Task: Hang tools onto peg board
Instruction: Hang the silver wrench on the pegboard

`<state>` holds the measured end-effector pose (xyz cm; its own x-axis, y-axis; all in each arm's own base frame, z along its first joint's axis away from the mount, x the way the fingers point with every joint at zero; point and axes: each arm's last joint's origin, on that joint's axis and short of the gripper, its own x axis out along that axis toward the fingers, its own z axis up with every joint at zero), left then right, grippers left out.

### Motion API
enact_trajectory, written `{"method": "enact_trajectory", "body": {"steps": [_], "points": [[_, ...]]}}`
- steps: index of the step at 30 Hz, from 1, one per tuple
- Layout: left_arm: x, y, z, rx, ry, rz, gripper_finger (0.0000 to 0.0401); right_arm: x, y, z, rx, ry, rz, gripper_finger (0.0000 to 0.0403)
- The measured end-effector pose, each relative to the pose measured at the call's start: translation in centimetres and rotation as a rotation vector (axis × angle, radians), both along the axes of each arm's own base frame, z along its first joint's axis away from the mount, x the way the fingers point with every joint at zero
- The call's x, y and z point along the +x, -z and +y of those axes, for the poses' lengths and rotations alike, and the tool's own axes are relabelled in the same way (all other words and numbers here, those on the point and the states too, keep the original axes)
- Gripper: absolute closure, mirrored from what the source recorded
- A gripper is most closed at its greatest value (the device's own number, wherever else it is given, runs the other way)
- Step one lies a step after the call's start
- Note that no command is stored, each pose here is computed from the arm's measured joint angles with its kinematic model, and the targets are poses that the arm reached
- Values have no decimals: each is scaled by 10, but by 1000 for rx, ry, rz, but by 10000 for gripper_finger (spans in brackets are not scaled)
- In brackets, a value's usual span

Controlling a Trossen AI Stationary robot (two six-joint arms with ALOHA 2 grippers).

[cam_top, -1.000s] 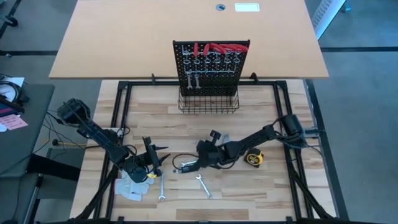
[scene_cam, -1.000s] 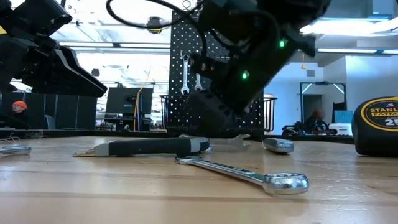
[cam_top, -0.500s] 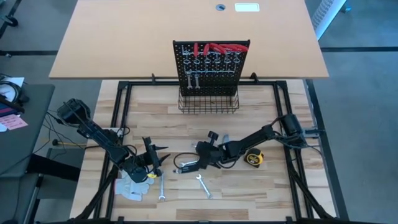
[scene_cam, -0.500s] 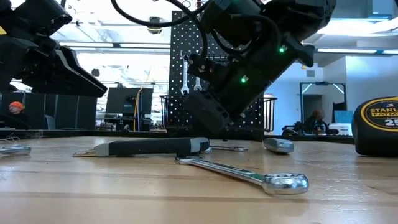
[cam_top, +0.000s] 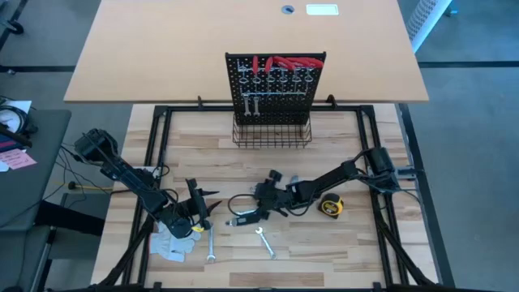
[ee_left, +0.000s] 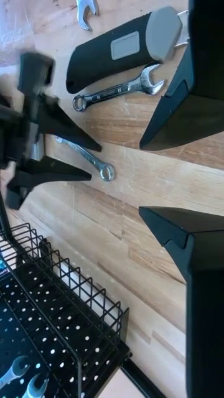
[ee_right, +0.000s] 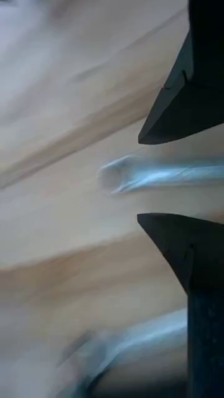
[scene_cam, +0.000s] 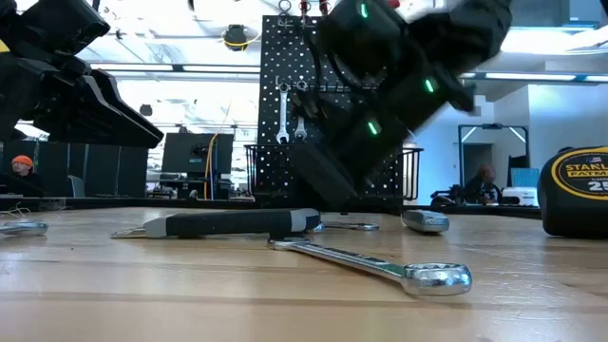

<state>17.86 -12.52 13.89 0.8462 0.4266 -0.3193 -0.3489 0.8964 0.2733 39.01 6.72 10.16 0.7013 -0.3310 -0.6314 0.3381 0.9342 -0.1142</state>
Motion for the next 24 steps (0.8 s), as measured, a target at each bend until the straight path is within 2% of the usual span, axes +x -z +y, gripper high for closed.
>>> {"method": "enact_trajectory", "body": {"steps": [4,7,11,15,17,24], "points": [[0,0,0,0,1,0,249,1,12,-11,51,36,-22,197],[0,0,0,0,0,0,249,3,21,-18,100,20,9,220],[0,0,0,6,2,1,249,4,35,-23,127,-5,36,281],[0,0,0,5,2,-2,249,6,38,-25,159,-25,37,350],[0,0,0,6,0,-1,249,6,37,-25,158,-38,31,370],[4,0,5,6,-28,-1,249,10,15,-19,99,-97,-74,371]]}}
